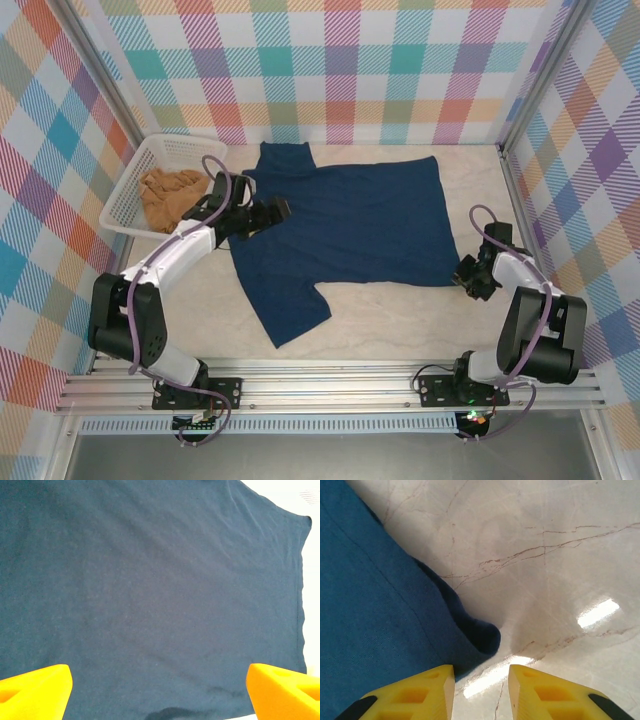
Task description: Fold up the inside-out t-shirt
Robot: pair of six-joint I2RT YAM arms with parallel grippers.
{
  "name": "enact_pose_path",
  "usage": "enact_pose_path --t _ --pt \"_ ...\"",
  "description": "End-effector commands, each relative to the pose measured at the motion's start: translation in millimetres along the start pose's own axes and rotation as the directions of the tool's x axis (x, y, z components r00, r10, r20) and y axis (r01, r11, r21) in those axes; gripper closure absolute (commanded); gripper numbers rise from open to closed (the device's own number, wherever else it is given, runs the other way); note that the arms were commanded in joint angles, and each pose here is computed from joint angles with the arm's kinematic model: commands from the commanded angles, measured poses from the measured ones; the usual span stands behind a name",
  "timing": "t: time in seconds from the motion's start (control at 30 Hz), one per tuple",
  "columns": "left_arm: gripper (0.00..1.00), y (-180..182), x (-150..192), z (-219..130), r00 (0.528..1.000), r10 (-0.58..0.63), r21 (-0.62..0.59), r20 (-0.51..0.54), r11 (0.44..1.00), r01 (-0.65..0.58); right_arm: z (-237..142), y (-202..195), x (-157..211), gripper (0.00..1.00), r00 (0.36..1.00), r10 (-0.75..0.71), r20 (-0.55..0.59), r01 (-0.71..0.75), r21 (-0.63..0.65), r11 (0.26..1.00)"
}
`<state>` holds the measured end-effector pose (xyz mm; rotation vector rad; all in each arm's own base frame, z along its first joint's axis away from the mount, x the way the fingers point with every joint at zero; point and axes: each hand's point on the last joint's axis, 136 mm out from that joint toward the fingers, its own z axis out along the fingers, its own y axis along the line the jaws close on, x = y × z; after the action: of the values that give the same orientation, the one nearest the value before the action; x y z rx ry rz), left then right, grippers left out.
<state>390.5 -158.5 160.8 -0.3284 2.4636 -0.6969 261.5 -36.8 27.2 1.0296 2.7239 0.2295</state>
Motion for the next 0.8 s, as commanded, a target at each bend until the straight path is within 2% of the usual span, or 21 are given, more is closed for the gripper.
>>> enact_pose_path --t 0.0,0.2,0.37,0.57,0.77 --pt "0.1 -5 4 -12 1.0 0.011 0.011 0.021 1.0 -0.012 5 3 -7 0.67 1.0 0.004 0.001 -0.004 -0.004 1.0" --pt "0.1 -8 27 -23 0.999 0.043 0.03 -0.006 0.999 -0.043 18 -1 -8 0.67 1.0 0.008 -0.028 -0.008 0.02 1.0" --pt "0.1 -14 68 -28 0.992 0.096 0.066 -0.081 0.994 -0.091 25 1 -6 0.67 0.998 0.013 -0.06 -0.012 0.012 1.0" --pt "0.1 -3 112 -35 0.976 0.133 0.058 -0.171 0.99 -0.125 25 4 -7 0.81 0.998 0.002 -0.065 -0.002 0.004 1.0" --pt "0.12 16 155 -47 0.942 0.153 -0.006 -0.3 0.987 -0.162 24 7 -6 0.94 0.998 -0.011 -0.066 0.01 -0.019 1.0"
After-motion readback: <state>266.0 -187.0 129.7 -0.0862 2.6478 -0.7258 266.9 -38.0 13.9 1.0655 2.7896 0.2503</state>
